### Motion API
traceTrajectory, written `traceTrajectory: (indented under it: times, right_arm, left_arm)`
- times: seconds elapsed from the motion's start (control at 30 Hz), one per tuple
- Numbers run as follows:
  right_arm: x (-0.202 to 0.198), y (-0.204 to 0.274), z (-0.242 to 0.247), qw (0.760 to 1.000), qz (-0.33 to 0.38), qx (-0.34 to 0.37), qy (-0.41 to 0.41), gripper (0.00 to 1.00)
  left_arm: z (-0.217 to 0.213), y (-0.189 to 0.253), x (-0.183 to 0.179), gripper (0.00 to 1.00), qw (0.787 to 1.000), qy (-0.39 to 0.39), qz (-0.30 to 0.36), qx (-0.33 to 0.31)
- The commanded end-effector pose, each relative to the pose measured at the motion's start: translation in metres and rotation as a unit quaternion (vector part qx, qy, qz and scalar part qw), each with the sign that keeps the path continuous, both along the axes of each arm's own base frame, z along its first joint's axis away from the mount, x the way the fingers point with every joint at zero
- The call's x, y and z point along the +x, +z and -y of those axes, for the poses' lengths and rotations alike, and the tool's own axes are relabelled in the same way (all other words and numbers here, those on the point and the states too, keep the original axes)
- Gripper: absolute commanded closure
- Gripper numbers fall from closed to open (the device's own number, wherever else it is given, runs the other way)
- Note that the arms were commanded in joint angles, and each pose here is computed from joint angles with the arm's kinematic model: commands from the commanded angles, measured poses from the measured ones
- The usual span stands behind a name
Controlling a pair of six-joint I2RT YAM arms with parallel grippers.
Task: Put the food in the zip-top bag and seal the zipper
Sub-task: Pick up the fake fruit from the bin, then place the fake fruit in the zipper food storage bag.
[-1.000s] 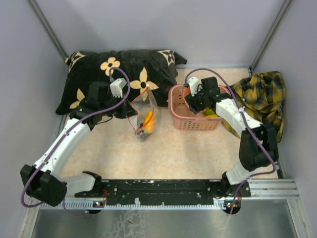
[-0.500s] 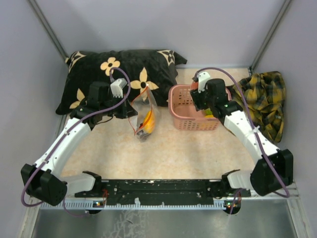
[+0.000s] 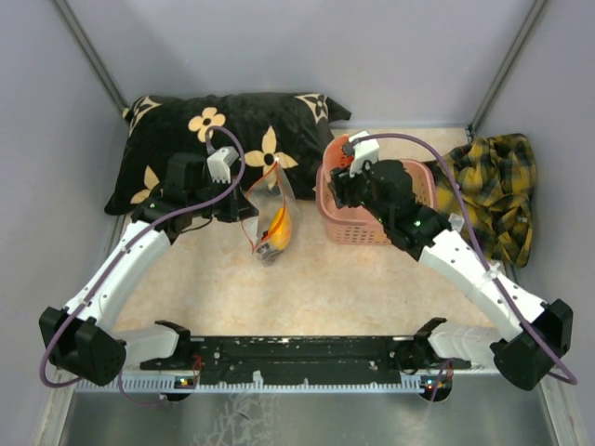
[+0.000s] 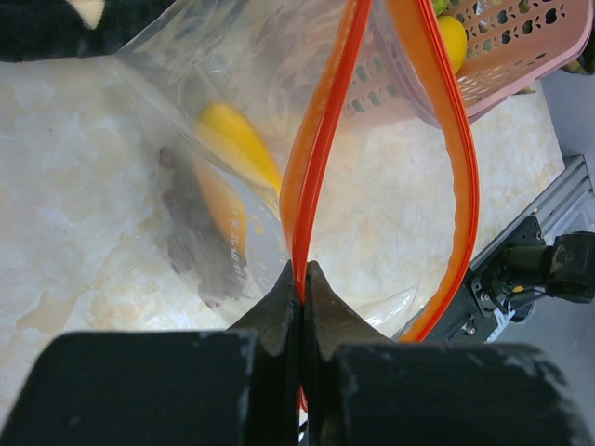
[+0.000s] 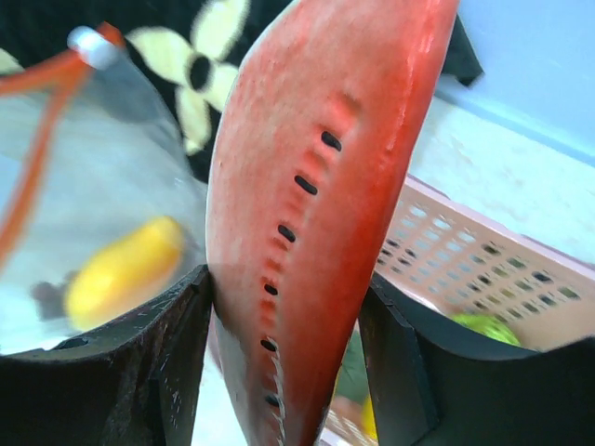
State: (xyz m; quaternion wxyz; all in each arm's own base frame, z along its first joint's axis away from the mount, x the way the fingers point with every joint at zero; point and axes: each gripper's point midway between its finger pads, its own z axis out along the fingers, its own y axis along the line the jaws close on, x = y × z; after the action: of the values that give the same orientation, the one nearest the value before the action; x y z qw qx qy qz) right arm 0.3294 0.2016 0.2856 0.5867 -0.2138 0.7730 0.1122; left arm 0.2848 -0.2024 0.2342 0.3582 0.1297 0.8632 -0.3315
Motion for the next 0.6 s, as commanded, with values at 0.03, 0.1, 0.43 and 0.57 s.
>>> traceTrajectory:
  times: [0.03,0.1,0.43,0.57]
  right_arm:
    - [-0.02,0.084,-0.036,0.983,0.097,0.157,0.017,1.0]
    - [-0.03,0.098,-0.052,0.973,0.111,0.198,0.034,1.0]
    - [-0.066,0.116,-0.118,0.938,0.124,0.318,0.061,1.0]
    - [-0.065,0.104,-0.131,0.925,0.119,0.359,0.044,1.0]
  left_arm:
    - [0.001,0.017,0.004,1.0,0.999,-0.001,0.029,-0.013]
    - [0.002,0.018,0.003,1.0,0.999,-0.002,0.029,-0.017]
    - [0.003,0.023,0.001,1.0,0.999,-0.001,0.032,-0.028]
    - [0.004,0.025,0.001,1.0,0.999,-0.003,0.034,-0.032]
